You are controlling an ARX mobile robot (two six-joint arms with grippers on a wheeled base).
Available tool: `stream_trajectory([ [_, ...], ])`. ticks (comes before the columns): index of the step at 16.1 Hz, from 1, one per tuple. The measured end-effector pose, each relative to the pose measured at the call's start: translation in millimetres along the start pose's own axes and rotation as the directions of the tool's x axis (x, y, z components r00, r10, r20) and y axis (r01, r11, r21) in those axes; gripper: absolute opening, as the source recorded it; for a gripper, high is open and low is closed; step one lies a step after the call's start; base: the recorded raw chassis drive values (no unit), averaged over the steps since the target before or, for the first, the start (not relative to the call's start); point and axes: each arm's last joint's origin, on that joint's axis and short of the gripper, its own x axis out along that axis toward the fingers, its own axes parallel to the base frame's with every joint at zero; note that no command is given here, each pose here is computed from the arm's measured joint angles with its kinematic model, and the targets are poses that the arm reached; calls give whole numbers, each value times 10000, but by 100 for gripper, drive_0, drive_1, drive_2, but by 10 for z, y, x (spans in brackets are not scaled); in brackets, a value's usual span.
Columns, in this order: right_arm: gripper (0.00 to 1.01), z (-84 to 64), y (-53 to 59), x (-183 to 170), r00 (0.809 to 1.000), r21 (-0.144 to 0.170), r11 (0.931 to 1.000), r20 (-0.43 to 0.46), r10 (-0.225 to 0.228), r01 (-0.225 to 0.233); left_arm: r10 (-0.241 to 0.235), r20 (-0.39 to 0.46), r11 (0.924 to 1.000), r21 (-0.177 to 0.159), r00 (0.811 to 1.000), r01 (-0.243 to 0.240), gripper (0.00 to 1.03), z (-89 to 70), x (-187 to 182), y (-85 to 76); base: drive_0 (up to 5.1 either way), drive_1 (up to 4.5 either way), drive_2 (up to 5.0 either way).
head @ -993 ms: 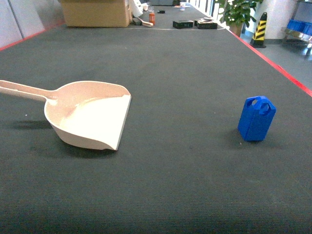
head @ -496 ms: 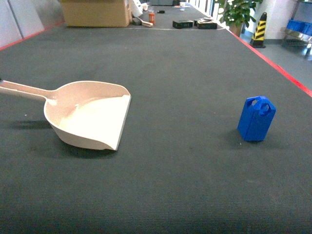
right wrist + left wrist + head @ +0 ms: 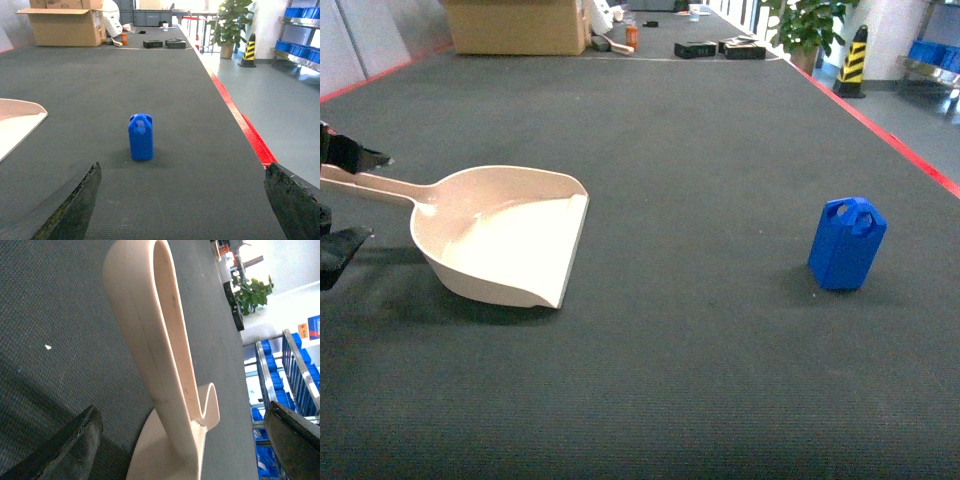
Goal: Place part in tray to right shelf
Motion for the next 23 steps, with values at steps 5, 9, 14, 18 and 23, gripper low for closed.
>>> stream_trajectory([
  [5, 98, 0, 0, 0, 10000, 0, 10000, 4, 0, 0, -651, 195, 9979, -51, 9977, 652, 77, 157, 456, 30, 0, 0, 0],
  [9, 98, 0, 0, 0, 10000, 0, 10000, 0, -4, 4, -1610, -46, 9848, -664, 9869, 1604, 28, 23, 404, 5, 0, 0, 0],
  [14, 98, 0, 0, 0, 10000, 0, 10000, 4, -4, 4, -3223, -826, 9409, -1378, 9430, 3095, 16, -376, -207, -501, 0, 0, 0],
  [18, 98, 0, 0, 0, 10000, 0, 10000, 4, 0, 0, -3264, -2411, 9377, -2042, 9140, 2810, 16, -909, -697, -709, 0, 0, 0],
  [23, 98, 0, 0, 0, 10000, 0, 10000, 4, -4, 4, -3950, -2886, 9109, -2459, 8722, 3312, 16, -1213, -1092, -1035, 0, 0, 0],
])
